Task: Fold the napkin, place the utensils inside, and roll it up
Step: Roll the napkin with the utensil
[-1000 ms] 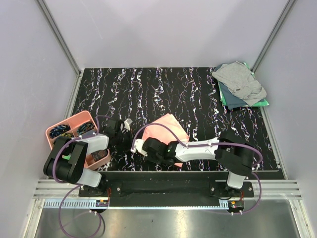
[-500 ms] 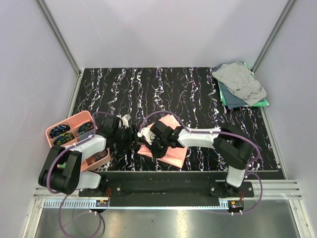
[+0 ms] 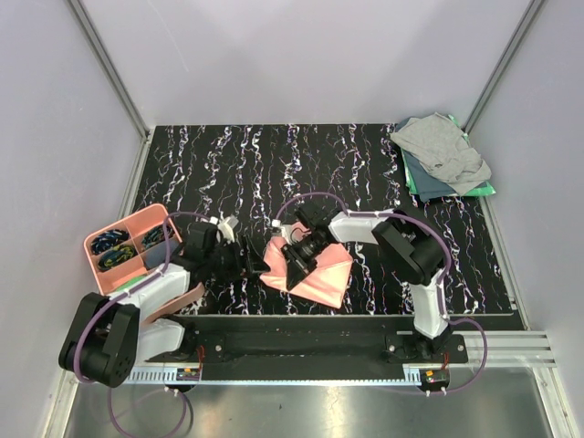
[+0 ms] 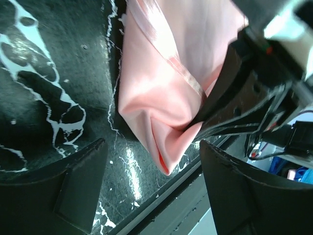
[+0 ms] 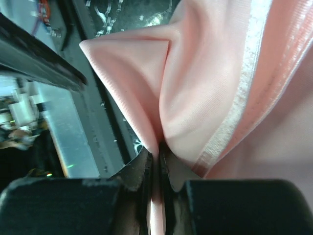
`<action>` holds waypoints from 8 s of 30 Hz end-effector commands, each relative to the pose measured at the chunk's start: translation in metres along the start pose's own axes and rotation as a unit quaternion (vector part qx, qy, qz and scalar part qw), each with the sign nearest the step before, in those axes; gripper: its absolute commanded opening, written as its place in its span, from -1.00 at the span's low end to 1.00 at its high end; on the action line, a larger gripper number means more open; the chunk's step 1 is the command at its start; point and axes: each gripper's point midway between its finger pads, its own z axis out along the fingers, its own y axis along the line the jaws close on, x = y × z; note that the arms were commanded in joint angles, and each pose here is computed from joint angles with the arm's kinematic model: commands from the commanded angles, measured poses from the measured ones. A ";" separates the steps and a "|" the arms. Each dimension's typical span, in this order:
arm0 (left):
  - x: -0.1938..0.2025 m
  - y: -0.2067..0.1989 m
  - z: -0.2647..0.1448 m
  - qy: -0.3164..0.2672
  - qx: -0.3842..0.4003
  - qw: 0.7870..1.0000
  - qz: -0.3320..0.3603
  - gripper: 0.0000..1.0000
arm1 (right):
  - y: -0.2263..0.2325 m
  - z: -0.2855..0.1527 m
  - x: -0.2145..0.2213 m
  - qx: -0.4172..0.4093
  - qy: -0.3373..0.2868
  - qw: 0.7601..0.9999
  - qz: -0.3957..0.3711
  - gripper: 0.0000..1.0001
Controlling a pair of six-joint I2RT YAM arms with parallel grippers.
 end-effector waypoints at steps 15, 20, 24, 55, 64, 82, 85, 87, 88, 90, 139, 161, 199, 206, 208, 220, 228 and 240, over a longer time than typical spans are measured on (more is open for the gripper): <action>0.001 -0.001 0.014 -0.041 0.028 0.996 0.078 0.34 | 0.003 0.002 -0.009 -0.097 0.015 0.992 0.085 -0.71; -0.001 0.013 0.012 -0.055 -0.012 0.996 0.065 -0.03 | 0.002 0.002 -0.008 -0.096 0.015 0.991 0.087 -0.69; -0.004 0.020 0.014 -0.060 -0.032 0.996 0.061 -0.02 | 0.002 0.001 -0.005 -0.096 0.017 0.991 0.091 -0.69; -0.007 0.001 0.023 -0.064 0.040 0.990 0.121 0.26 | -0.009 0.004 -0.007 -0.118 0.020 0.984 0.131 -0.68; -0.004 0.001 0.021 -0.063 0.045 0.990 0.121 0.19 | -0.019 0.006 -0.003 -0.111 0.022 0.982 0.152 -0.70; 0.001 0.006 0.024 -0.040 0.026 0.993 0.104 -0.90 | -0.020 0.002 -0.007 -0.099 0.016 0.983 0.154 -0.72; 0.003 0.016 0.025 -0.030 -0.002 0.996 0.089 -1.00 | -0.014 -0.004 -0.012 -0.092 0.008 0.985 0.144 -0.67; 0.000 0.019 0.026 -0.028 -0.019 0.996 0.078 -1.00 | -0.011 -0.008 -0.013 -0.083 0.005 0.986 0.141 -0.50; 0.002 0.022 0.027 -0.017 -0.029 0.997 0.067 -1.00 | -0.006 -0.014 -0.018 -0.079 -0.003 0.988 0.132 -0.43; 0.004 0.025 0.029 -0.005 -0.037 0.998 0.053 -1.00 | -0.001 -0.021 -0.021 -0.062 -0.011 0.991 0.122 -0.22; -0.001 0.008 0.032 0.073 -0.049 0.996 0.013 -1.00 | -0.018 0.009 0.012 0.337 -0.018 0.903 -0.266 0.11; -0.029 0.008 -0.005 -0.057 -0.075 0.995 0.042 0.45 | -0.014 0.010 0.022 0.148 0.036 0.983 -0.100 -0.46; -0.019 -0.001 0.033 -0.061 0.034 0.994 0.089 -0.07 | -0.043 0.008 0.014 0.017 0.012 0.999 0.025 -0.50; -0.012 0.000 0.040 -0.049 0.036 0.995 0.083 -0.64 | -0.047 0.003 0.003 0.031 0.000 0.999 0.024 -0.46; -0.009 -0.001 0.042 -0.043 0.037 0.995 0.083 -0.88 | -0.045 0.000 -0.004 0.038 -0.007 0.999 0.023 -0.39; -0.006 0.007 0.038 -0.017 -0.011 0.998 0.058 -1.00 | -0.015 -0.068 -0.057 0.181 -0.110 0.975 -0.059 0.29; -0.002 0.011 0.034 0.017 -0.053 0.998 0.009 -1.00 | 0.026 -0.061 -0.050 0.299 -0.159 0.914 -0.224 0.59; -0.002 0.006 0.032 0.051 -0.065 0.997 0.000 -1.00 | 0.010 -0.023 -0.032 0.433 -0.104 0.836 -0.320 0.69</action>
